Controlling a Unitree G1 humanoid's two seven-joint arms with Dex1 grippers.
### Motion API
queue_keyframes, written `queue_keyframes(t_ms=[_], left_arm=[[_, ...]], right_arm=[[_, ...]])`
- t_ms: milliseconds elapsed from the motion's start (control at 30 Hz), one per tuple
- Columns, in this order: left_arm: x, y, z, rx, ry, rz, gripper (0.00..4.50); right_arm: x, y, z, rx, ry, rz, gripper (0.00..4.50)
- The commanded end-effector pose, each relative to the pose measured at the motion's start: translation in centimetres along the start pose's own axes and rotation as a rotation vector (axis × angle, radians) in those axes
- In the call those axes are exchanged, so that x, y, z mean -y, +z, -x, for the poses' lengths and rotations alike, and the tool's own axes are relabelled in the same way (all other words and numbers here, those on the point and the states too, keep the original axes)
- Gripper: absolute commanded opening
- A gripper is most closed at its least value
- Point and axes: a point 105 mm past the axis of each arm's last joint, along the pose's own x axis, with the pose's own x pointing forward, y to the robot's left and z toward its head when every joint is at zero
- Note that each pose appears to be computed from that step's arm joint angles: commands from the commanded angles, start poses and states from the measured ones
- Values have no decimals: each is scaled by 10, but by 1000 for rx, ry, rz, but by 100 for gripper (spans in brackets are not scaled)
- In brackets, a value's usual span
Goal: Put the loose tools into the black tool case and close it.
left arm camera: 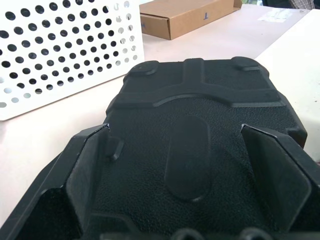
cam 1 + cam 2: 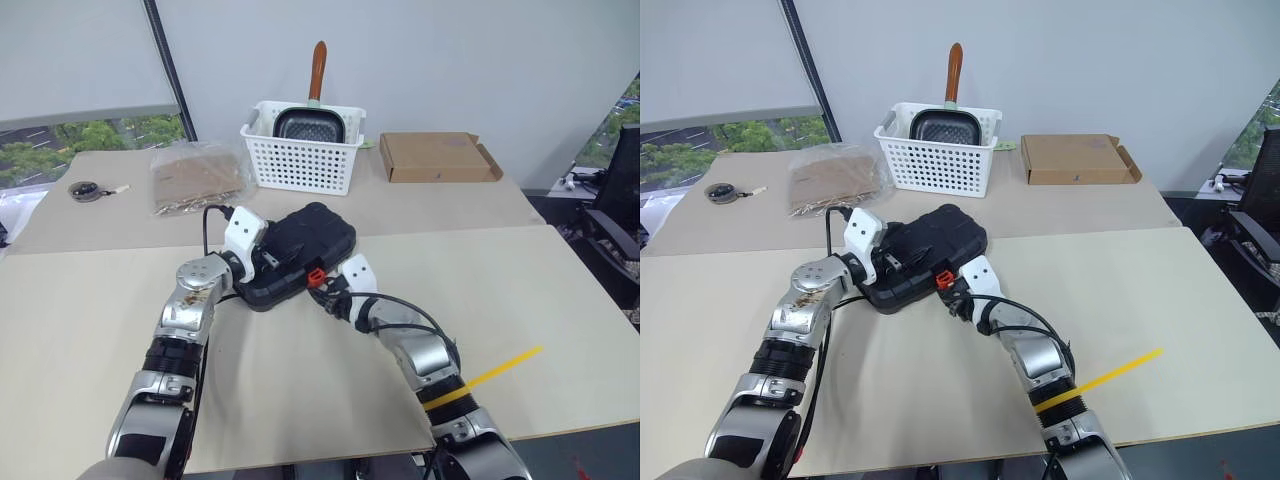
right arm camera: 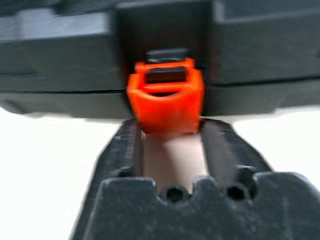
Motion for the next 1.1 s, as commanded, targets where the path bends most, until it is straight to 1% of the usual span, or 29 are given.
queue_keyframes(t_ms=[33,300,533,600,633,667,700,800,967,1033,1100], left_arm=[[13,-45,4,-150,-19,44,450],[22,-54,3,-184,-51,43,450],[27,-54,1,-185,-69,37,450],[28,-54,1,-186,-74,47,450],[28,-54,2,-186,-77,52,450],[28,-54,2,-187,-78,56,450],[28,-54,3,-188,-77,61,450],[28,-58,6,-194,-72,71,450],[29,-59,7,-197,-70,79,450],[30,-59,7,-197,-70,81,450],[31,-59,6,-197,-72,82,450]], right_arm=[[3,28,9,93,-22,57,128],[11,39,18,131,-64,89,128],[7,46,13,120,-37,95,128],[5,46,12,117,-23,93,228],[5,45,13,111,-27,93,261],[6,43,13,104,-30,93,283],[6,40,15,93,-28,89,317],[6,34,26,63,-8,81,317],[2,34,36,49,10,80,317],[2,35,36,47,3,79,265],[1,34,34,44,3,78,231]])
